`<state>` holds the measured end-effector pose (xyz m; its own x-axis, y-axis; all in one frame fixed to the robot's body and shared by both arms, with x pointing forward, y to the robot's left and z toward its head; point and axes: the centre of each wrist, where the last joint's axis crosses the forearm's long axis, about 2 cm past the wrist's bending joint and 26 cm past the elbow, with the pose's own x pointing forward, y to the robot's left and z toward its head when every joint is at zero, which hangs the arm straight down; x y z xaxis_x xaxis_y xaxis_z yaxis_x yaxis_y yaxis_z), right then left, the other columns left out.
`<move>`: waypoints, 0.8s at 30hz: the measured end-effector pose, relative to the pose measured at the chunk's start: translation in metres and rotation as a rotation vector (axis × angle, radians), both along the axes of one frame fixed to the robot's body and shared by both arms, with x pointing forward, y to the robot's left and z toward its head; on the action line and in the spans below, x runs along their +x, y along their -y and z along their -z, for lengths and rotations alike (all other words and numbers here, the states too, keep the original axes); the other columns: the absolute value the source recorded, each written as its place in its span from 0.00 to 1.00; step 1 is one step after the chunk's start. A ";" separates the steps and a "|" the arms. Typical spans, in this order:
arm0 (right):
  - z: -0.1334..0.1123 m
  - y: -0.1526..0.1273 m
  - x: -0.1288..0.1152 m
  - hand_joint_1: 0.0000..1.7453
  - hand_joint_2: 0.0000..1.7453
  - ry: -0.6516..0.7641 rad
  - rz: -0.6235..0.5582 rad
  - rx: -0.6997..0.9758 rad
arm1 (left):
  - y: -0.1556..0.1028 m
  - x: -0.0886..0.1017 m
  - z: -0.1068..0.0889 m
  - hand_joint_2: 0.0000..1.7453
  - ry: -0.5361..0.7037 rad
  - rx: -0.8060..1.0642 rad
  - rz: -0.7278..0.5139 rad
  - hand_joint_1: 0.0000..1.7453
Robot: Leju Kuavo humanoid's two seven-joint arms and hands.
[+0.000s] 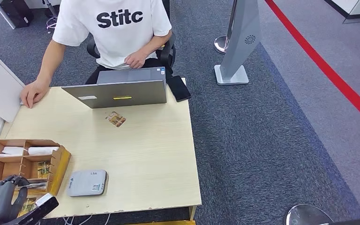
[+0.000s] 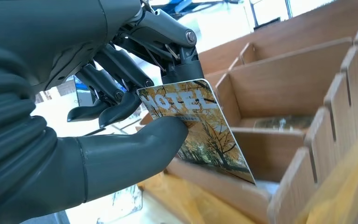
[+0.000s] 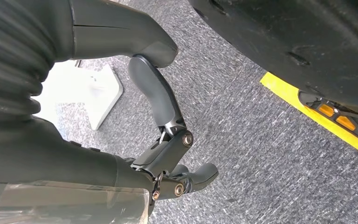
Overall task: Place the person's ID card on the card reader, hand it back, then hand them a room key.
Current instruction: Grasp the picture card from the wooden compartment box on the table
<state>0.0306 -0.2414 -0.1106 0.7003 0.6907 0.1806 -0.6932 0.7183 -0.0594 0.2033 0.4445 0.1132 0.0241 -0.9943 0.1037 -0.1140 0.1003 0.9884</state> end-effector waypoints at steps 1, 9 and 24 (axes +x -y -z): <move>0.000 0.000 0.000 0.00 1.00 -0.001 0.001 -0.005 | 0.000 0.001 -0.002 1.00 0.010 0.004 0.002 1.00; 0.000 -0.003 0.001 0.00 1.00 -0.003 -0.001 -0.022 | -0.008 0.030 -0.041 1.00 0.147 0.067 0.036 1.00; -0.001 -0.005 0.002 0.00 1.00 0.000 -0.013 -0.019 | -0.010 0.056 -0.082 1.00 0.273 0.113 0.059 1.00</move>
